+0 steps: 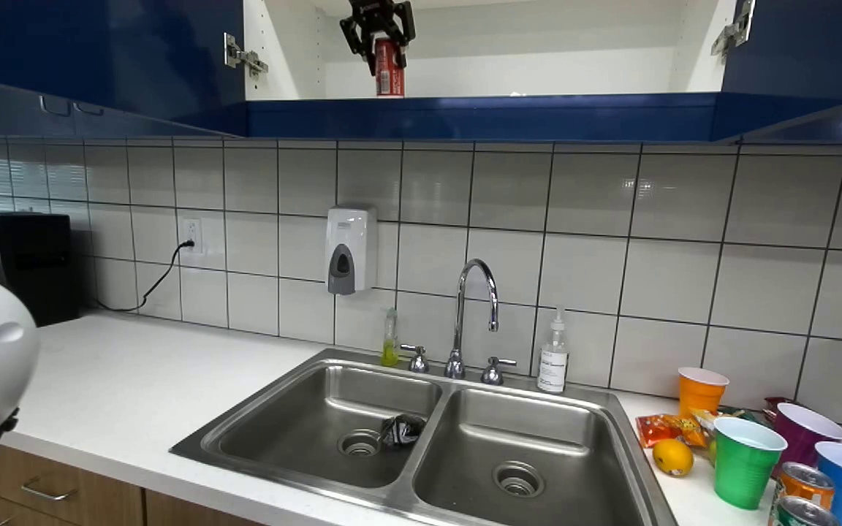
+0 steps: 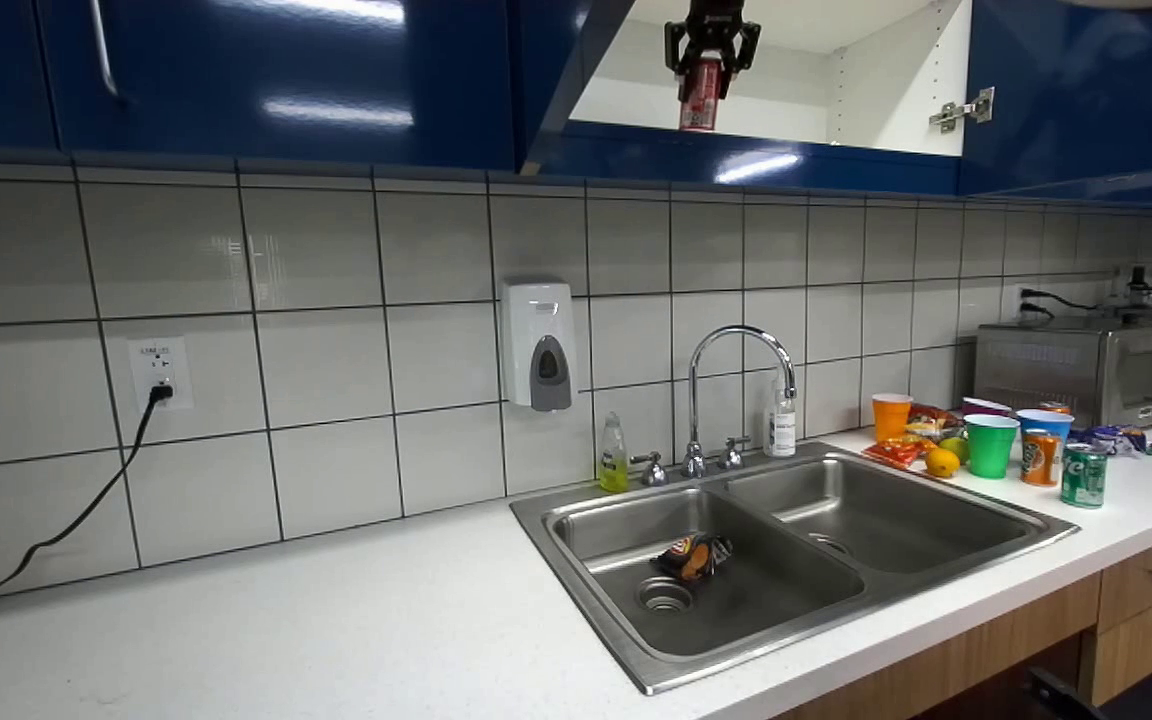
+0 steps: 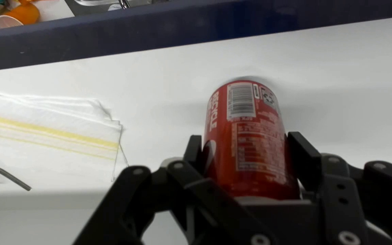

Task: Take the soda can out of the sink and put it into the cupboard

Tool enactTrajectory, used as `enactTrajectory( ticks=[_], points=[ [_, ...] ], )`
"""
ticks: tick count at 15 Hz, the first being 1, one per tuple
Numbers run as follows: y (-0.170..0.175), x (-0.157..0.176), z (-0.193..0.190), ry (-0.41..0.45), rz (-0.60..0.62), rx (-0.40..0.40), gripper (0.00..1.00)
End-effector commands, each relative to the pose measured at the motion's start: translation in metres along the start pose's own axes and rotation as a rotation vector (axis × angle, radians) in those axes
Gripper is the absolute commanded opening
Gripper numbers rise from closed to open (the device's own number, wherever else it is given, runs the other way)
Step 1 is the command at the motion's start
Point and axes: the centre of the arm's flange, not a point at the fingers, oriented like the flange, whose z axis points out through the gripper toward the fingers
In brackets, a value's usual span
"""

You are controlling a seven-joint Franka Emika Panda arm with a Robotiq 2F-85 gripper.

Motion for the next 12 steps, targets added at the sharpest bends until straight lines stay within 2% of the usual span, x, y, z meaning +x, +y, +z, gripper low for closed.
enactTrajectory(
  ticks=[1, 11, 12],
  points=[
    [0.009, 0.034, -0.007, -0.012, 0.003, 0.016, 0.40],
    [0.015, 0.047, 0.016, -0.024, 0.025, 0.009, 0.40],
    [0.015, 0.048, 0.018, -0.025, 0.027, 0.006, 0.90]
  ],
)
